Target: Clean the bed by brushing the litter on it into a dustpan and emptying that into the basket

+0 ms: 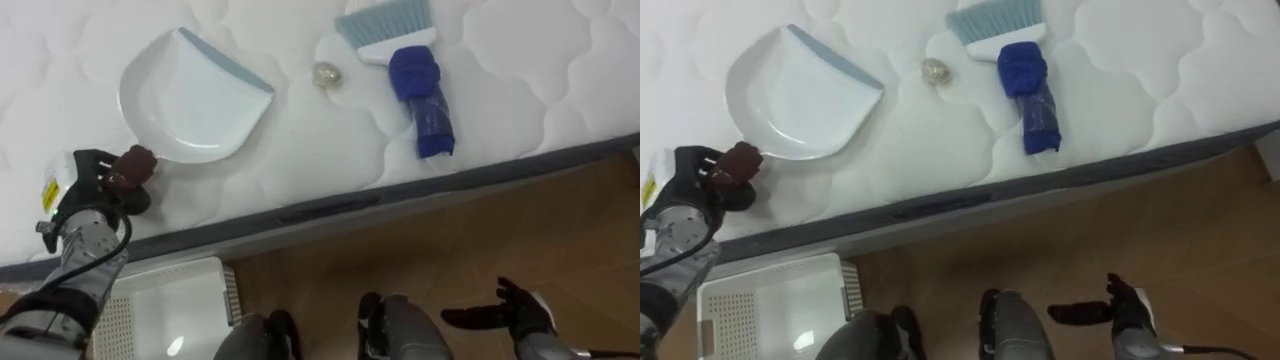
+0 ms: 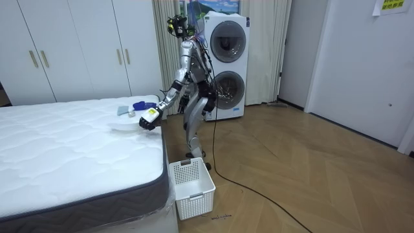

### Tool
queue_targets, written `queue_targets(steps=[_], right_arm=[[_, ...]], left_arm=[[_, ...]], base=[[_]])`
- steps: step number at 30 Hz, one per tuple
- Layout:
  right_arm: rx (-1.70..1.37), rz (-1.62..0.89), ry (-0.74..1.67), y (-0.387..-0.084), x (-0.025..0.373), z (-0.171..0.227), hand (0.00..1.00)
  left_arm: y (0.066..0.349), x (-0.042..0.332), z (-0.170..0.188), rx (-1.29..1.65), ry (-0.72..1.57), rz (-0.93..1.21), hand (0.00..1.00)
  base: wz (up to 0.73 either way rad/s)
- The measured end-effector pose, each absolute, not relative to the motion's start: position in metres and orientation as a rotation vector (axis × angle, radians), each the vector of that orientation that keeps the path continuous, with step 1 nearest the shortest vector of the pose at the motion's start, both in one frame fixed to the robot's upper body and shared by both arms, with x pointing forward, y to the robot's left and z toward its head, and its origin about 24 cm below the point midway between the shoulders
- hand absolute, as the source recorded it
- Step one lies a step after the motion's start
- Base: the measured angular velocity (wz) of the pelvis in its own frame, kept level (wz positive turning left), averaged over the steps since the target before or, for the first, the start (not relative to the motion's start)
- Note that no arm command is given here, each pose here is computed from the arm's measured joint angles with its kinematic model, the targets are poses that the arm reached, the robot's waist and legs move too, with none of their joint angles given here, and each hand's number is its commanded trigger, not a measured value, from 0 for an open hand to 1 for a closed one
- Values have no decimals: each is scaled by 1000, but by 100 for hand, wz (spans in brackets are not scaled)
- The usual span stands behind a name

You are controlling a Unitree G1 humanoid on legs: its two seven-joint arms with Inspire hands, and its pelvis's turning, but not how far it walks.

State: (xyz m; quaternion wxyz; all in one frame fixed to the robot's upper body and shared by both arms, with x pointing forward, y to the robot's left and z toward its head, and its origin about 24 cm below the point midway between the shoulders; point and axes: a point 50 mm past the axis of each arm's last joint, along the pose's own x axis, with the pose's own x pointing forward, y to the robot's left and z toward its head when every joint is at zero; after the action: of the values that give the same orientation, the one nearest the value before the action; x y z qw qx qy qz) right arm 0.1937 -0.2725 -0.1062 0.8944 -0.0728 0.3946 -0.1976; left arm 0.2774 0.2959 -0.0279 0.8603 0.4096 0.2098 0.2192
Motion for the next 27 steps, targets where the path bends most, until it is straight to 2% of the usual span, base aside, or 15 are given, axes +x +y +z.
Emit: queue_targets(steps=[7, 13, 27], right_arm=[[-78, -575, 638, -281, 222, -79, 0], [-133, -714, 465, -287, 244, -50, 0], [-198, -887, -44, -272, 285, 35, 0]], left_arm=[[294, 266, -35, 923, 414, 447, 100], [294, 258, -38, 995, 385, 454, 100], [298, 247, -43, 1029, 384, 420, 100]], base=[[0], [-7], [-3]])
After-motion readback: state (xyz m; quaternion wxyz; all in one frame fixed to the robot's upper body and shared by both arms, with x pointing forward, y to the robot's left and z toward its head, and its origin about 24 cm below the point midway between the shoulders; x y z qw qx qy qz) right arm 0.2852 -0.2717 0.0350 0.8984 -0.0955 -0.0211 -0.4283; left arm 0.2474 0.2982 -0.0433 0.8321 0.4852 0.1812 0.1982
